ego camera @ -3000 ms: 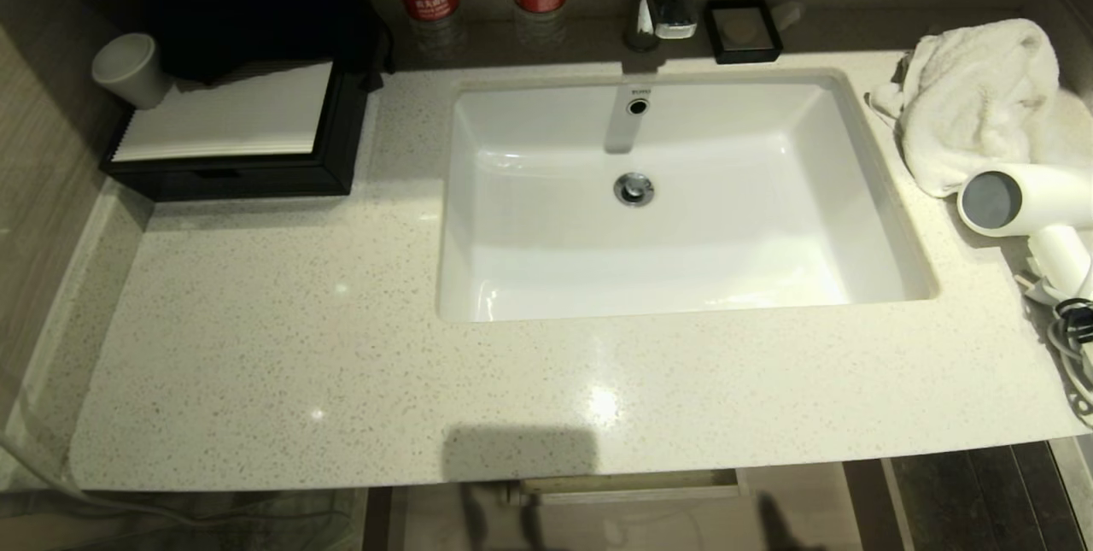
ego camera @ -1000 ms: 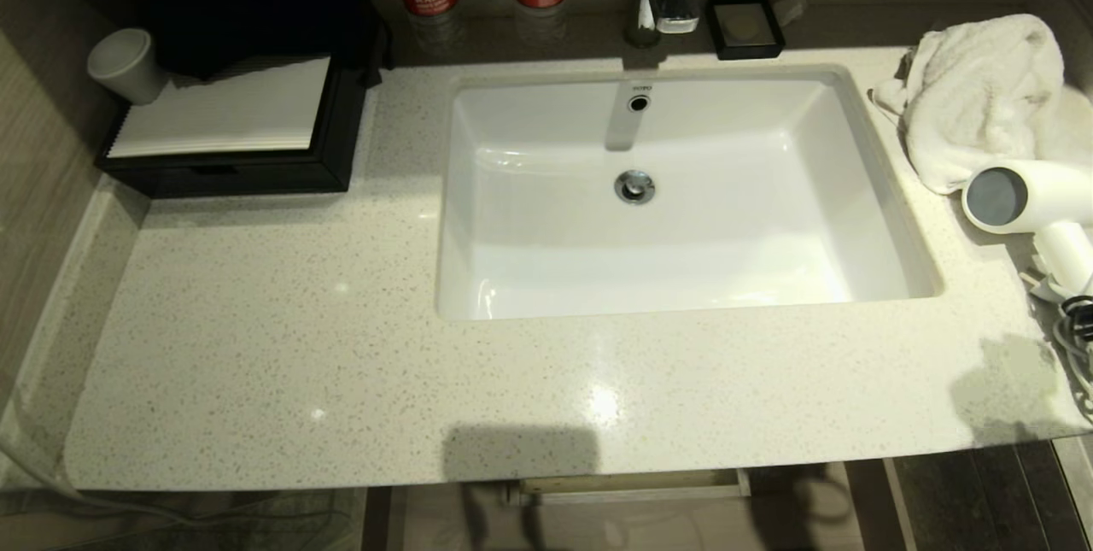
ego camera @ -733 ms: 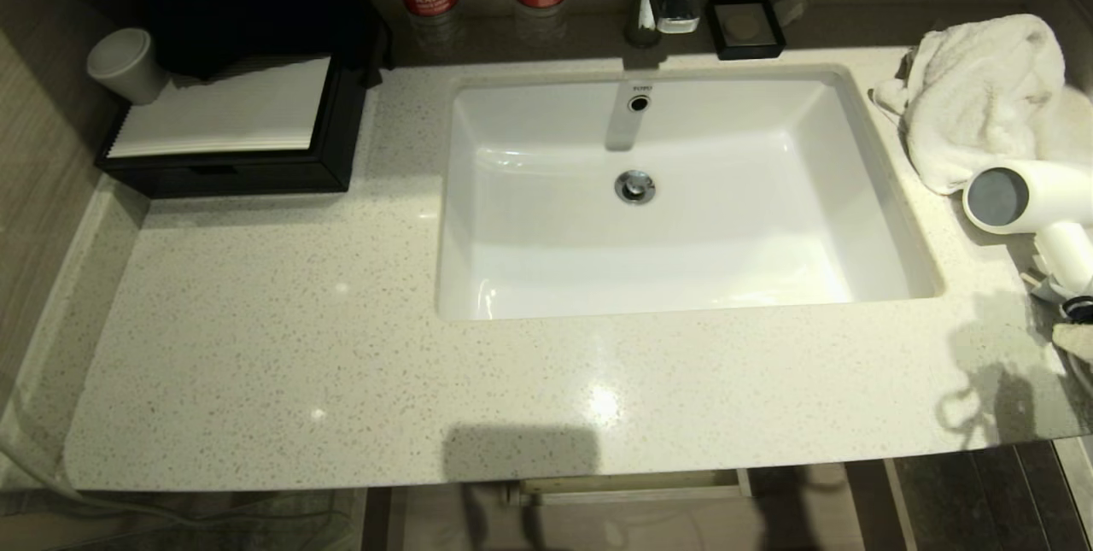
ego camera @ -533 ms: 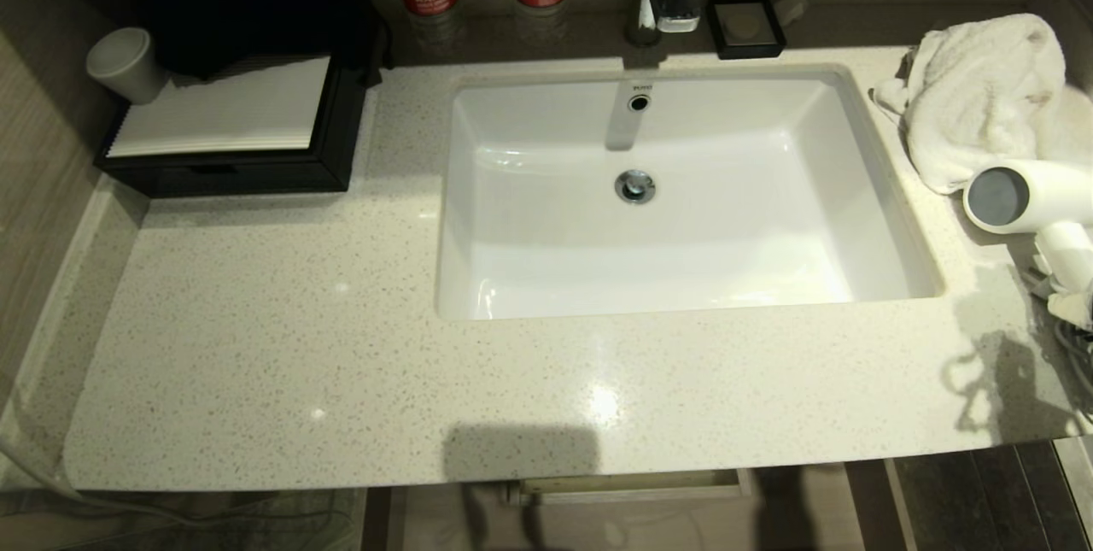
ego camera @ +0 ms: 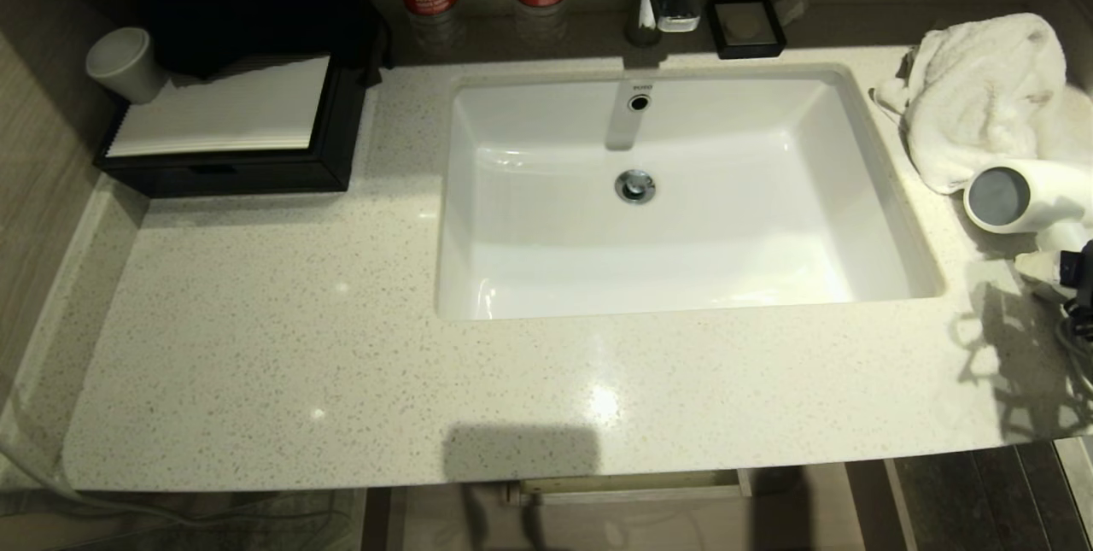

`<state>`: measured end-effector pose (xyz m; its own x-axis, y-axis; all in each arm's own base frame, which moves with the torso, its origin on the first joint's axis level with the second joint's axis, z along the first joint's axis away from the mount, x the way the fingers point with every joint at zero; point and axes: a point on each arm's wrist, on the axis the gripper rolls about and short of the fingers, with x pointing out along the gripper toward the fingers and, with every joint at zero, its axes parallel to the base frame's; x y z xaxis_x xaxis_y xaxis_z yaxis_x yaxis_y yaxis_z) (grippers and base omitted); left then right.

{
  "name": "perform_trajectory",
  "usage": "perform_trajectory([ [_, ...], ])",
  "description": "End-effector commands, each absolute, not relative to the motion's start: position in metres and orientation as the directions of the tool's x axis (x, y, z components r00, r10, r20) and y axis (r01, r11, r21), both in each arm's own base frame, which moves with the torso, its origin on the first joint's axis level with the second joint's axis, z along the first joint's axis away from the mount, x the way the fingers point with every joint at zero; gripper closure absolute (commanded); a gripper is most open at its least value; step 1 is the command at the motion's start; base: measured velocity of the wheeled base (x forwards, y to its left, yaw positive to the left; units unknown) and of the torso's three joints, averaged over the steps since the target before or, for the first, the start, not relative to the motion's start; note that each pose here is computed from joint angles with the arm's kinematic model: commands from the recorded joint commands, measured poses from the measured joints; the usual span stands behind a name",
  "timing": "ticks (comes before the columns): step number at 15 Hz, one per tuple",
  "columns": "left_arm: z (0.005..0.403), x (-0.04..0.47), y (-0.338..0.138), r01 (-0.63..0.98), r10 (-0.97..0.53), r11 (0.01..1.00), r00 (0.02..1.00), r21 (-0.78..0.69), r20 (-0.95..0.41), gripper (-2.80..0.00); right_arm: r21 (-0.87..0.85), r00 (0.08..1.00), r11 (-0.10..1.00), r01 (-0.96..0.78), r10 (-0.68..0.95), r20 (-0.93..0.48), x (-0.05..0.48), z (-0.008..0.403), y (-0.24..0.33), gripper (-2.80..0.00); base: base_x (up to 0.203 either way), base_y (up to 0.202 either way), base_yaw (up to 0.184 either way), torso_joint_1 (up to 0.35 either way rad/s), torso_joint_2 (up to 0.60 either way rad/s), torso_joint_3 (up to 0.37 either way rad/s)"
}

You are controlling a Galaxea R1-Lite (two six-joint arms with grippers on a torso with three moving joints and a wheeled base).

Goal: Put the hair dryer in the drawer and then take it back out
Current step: Pick up the hairdryer

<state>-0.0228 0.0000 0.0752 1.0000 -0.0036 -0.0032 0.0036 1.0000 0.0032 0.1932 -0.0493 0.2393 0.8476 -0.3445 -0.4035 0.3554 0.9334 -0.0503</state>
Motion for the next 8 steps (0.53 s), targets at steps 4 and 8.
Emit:
perform_trajectory([
  [4, 0.075, -0.023, 0.0, 0.004, -0.004, 1.0, 1.0, 0.003, -0.004, 0.0, -0.036, 0.859, 0.945, 0.324, -0.31, -0.408, 0.209, 0.233, -0.053, -2.8, 0.0, 0.0, 0.0, 0.0, 0.0, 0.0],
  [8, 0.075, -0.023, 0.0, 0.003, -0.003, 1.0, 1.0, 0.003, -0.005, 0.0, -0.04, 0.857, 0.947, 0.318, -0.305, -0.416, 0.215, 0.229, -0.054, -2.8, 0.0, 0.0, 0.0, 0.0, 0.0, 0.0],
])
